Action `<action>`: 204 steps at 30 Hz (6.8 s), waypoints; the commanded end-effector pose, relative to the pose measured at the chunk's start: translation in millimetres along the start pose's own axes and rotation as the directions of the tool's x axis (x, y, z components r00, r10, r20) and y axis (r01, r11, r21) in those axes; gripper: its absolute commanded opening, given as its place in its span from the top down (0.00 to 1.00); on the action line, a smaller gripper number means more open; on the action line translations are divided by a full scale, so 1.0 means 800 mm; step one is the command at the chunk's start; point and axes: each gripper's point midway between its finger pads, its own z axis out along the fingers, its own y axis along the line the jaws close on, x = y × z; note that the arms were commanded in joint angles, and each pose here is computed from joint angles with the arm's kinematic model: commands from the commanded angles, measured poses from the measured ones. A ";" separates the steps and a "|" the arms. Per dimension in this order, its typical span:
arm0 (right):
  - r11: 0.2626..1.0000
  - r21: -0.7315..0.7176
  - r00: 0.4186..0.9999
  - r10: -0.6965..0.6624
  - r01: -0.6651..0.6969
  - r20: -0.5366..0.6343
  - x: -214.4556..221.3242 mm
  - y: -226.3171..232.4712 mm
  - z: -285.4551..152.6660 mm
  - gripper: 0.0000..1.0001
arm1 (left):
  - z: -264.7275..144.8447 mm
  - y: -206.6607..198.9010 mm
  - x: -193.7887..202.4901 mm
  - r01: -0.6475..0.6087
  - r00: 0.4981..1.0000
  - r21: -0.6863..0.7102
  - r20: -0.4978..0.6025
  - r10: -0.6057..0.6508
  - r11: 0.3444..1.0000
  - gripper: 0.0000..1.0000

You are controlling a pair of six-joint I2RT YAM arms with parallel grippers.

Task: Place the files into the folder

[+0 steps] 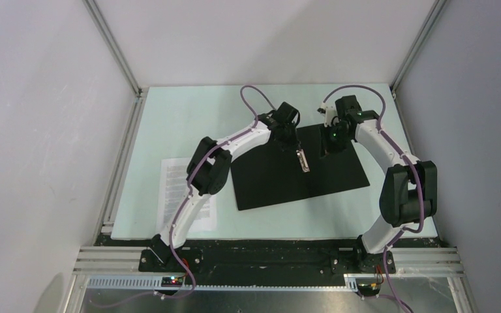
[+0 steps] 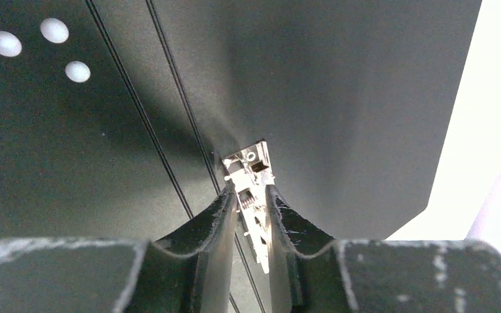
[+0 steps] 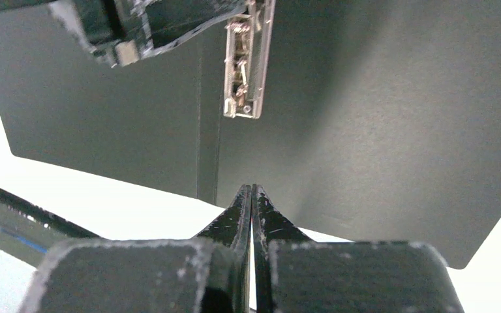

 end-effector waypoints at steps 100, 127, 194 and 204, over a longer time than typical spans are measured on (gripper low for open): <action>0.896 0.267 0.928 -0.372 0.353 0.022 -0.073 0.037 0.013 0.97 | 0.023 0.051 0.040 0.432 0.886 -0.107 -0.134 -0.444 0.895 1.00; 0.446 -0.102 0.455 -0.836 0.889 0.308 -0.063 0.023 -0.042 0.22 | -0.273 0.052 -0.137 -0.633 0.714 -0.090 0.316 0.625 0.769 0.21; 0.608 -0.065 0.600 -0.793 0.791 -0.110 -0.055 0.064 0.063 1.00 | -0.349 0.201 -0.136 -0.527 0.777 -0.293 0.215 0.592 0.798 0.14; 0.585 -0.132 0.580 -0.811 0.800 -0.081 -0.040 0.080 0.069 1.00 | -0.340 0.228 -0.130 -0.471 0.824 -0.292 0.191 0.533 0.832 0.14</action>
